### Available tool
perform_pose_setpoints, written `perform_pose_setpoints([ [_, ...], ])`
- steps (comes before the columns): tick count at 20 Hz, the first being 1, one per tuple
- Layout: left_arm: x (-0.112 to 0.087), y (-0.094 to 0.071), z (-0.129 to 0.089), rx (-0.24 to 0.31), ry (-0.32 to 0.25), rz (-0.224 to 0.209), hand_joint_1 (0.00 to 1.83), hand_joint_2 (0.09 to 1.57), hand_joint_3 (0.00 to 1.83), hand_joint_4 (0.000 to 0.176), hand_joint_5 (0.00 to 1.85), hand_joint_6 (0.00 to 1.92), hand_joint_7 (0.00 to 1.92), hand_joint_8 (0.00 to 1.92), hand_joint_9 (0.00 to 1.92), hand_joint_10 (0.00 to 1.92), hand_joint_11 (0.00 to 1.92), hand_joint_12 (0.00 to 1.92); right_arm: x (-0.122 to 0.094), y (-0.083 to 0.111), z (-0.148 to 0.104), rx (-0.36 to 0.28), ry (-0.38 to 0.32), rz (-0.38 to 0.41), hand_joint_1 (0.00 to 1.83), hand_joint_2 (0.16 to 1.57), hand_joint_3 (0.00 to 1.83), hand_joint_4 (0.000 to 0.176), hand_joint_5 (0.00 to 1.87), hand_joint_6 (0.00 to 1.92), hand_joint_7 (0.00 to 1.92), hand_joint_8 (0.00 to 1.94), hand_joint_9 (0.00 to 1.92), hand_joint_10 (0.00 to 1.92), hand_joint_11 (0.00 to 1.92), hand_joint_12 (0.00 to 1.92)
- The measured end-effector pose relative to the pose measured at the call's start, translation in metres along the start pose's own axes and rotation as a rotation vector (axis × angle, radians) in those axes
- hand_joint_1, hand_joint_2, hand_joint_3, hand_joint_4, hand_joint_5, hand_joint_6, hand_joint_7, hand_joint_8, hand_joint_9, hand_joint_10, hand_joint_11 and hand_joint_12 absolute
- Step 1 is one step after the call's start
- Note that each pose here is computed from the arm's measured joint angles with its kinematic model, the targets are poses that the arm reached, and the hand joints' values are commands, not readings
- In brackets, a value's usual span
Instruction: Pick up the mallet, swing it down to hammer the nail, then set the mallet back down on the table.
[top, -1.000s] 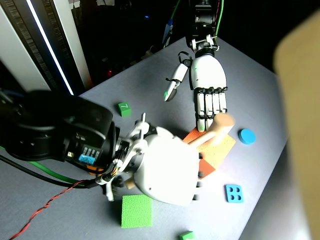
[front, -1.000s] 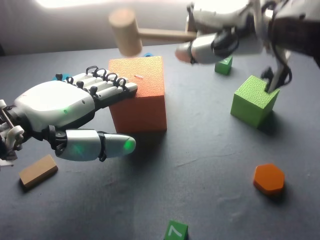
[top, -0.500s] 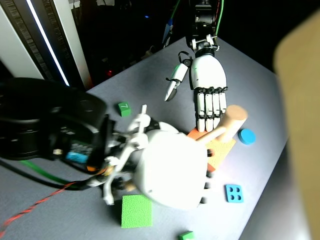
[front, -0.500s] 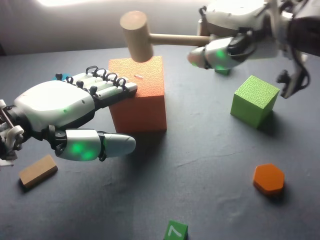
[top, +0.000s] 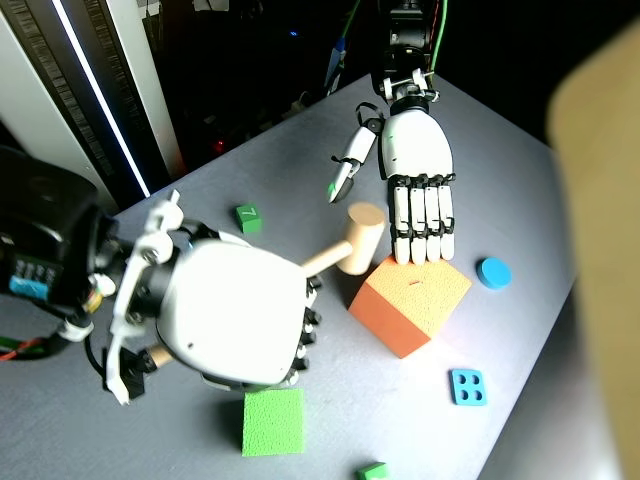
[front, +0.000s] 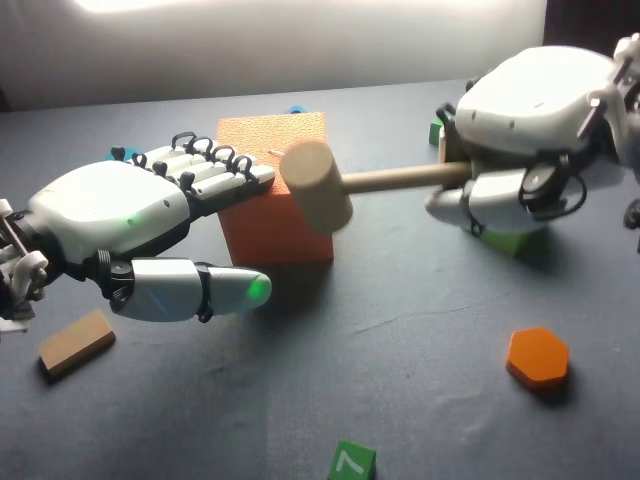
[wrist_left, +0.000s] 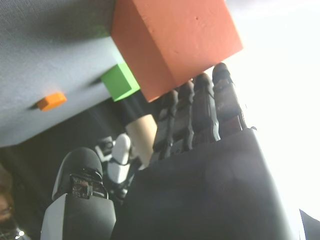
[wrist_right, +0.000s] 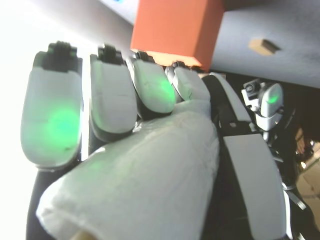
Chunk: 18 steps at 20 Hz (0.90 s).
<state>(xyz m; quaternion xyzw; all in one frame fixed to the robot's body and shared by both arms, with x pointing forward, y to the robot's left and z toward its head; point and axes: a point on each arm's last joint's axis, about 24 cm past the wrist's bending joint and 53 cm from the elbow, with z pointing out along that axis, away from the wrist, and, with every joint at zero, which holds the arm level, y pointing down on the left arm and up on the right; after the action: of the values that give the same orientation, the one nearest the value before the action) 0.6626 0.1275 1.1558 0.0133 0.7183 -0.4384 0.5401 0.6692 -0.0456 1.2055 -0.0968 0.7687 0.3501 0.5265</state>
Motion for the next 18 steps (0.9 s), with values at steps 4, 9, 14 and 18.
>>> perform_pose_setpoints([
  [4,-0.003,0.001,0.001,-0.001,-0.005,0.006,0.0,1.18,0.0,0.0,0.12,0.0,0.12,0.0,0.09,0.0,0.03,0.03,0.032,0.004,0.007,-0.005,0.059,-0.066,0.23,1.57,0.01,0.176,1.32,1.92,1.55,1.94,1.63,1.92,1.65,1.92],
  [9,-0.007,0.0,0.003,-0.005,-0.006,0.009,0.0,1.18,0.0,0.0,0.12,0.01,0.13,0.01,0.1,0.01,0.03,0.03,0.064,0.017,0.029,-0.037,0.114,-0.13,0.23,1.57,0.02,0.176,1.32,1.92,1.55,1.94,1.63,1.92,1.64,1.92],
  [14,-0.017,-0.001,0.004,-0.013,-0.016,0.014,0.0,1.18,0.0,0.0,0.14,0.01,0.14,0.01,0.1,0.01,0.03,0.03,0.083,0.024,0.042,-0.046,0.139,-0.156,0.25,1.57,0.01,0.176,1.3,1.92,1.54,1.94,1.62,1.92,1.63,1.92],
  [18,-0.036,-0.003,0.003,-0.01,-0.051,0.023,0.0,1.18,0.0,0.0,0.12,0.0,0.13,0.0,0.08,0.0,0.01,0.03,0.095,0.03,0.051,-0.058,0.156,-0.154,0.26,1.56,0.01,0.176,1.33,1.92,1.55,1.94,1.63,1.92,1.64,1.92],
])
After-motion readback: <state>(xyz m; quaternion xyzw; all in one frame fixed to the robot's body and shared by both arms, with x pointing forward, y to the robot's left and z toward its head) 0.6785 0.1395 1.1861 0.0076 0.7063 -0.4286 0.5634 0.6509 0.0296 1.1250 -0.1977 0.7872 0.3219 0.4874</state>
